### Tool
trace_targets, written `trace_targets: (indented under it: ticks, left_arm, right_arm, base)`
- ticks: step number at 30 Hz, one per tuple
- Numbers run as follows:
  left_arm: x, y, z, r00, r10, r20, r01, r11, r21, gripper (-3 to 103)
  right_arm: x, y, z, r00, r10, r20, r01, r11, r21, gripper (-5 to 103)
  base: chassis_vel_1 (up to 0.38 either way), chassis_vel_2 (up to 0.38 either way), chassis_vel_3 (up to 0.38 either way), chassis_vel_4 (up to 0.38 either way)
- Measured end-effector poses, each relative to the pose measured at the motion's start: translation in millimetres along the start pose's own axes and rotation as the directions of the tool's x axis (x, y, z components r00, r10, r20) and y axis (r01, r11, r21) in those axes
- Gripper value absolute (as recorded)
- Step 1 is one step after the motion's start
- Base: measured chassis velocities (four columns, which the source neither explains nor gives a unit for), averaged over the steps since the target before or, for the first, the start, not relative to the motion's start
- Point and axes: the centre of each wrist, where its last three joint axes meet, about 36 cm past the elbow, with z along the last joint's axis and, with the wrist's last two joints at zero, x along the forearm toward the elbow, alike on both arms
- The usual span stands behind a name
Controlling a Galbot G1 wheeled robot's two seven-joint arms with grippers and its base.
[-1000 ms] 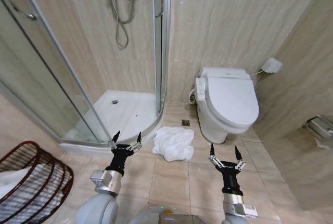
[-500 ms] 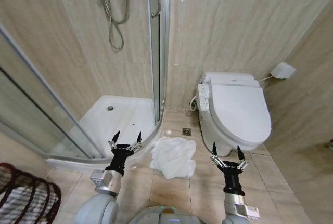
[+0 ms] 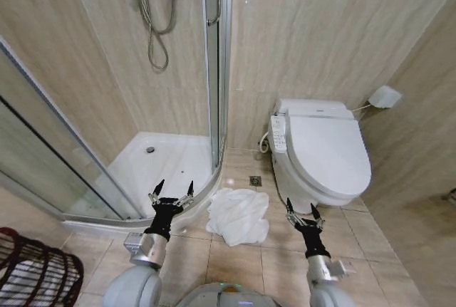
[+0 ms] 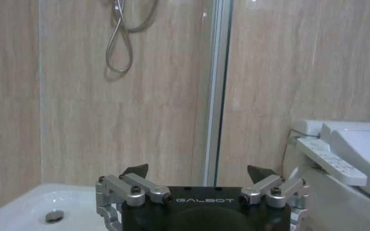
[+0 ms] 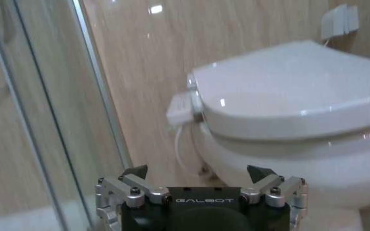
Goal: Discard the used towel into the hamper.
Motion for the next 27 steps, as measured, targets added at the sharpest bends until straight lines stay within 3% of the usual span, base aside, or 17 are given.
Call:
trace_targets:
  ticks: [9,20,27]
  left_arm:
    - [0,0.0,0,1.000,0.000,0.000,0.000,1.000,0.000,100]
    - [0,0.0,0,1.000,0.000,0.000,0.000,1.000,0.000,100]
    - [0,0.0,0,1.000,0.000,0.000,0.000,1.000,0.000,100]
  right_arm:
    - [-42,0,34,0.994,-0.032,-0.107,0.031,0.999,-0.007,100]
    - [-85,-8,62,0.975,-0.114,-0.188,0.123,0.992,0.035,100]
    - [-106,12,77,0.962,-0.181,-0.205,0.193,0.980,0.039,100]
  base:
    - [0.000,0.000,0.000,0.000]
    - [0.000,0.000,0.000,0.000]
    - [0.000,0.000,0.000,0.000]
